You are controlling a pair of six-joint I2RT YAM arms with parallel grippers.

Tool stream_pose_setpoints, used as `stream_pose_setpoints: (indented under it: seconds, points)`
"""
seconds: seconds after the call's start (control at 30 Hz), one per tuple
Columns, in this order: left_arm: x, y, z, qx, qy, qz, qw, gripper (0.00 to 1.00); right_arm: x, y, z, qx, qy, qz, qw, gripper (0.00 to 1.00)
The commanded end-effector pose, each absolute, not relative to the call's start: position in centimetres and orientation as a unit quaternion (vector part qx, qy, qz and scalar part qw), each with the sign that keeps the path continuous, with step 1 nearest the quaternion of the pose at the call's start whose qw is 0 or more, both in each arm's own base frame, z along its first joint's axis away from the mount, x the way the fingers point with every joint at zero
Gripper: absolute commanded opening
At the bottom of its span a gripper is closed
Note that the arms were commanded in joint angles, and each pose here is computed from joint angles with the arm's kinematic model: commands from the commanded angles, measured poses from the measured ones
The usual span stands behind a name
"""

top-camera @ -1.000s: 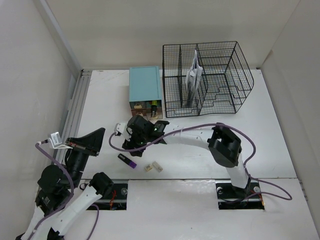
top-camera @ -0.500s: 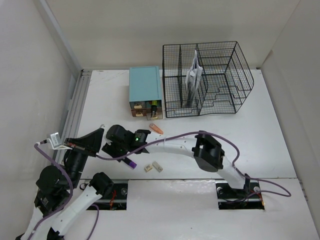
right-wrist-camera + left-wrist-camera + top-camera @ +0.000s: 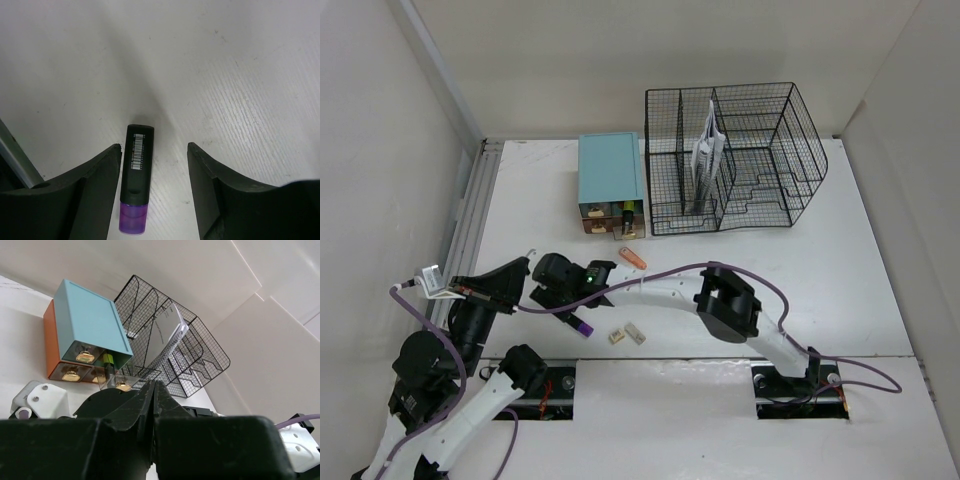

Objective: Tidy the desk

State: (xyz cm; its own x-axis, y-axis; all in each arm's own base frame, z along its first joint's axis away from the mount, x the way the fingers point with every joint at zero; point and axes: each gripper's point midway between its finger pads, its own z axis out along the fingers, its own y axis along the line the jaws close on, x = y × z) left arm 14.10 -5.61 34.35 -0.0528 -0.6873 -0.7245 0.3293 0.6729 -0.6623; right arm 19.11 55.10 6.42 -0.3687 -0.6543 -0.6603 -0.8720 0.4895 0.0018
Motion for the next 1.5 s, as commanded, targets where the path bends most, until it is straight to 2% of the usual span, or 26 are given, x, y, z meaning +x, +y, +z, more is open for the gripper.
stream_pose_setpoints:
  seconds: [0.0,1.1,1.17,1.27,1.3,1.47]
  points:
    - [9.0,-1.2,38.1,-0.155,0.507,-0.446,0.721,0.00,18.9,56.0,6.9,-0.472,0.806,0.191,0.302,0.61]
    - [8.8,-1.0,38.1,-0.156,0.503,-0.449,0.722,0.00,16.5,54.7,2.9,-0.528,0.806,0.161,0.214,0.57]
    - [8.8,-1.0,38.1,-0.156,0.503,-0.449,0.722,0.00,16.5,54.7,2.4,-0.529,0.807,0.158,0.211,0.52]
    - [8.6,-0.8,38.2,-0.157,0.499,-0.451,0.723,0.00,16.4,54.3,2.0,-0.531,0.809,0.151,0.202,0.39]
    - [8.6,-0.8,38.2,-0.157,0.499,-0.451,0.723,0.00,16.4,54.2,1.4,-0.532,0.810,0.147,0.198,0.27]
    - [8.6,-0.8,38.2,-0.157,0.499,-0.451,0.723,0.00,16.2,53.3,0.6,-0.538,0.812,0.134,0.183,0.01]
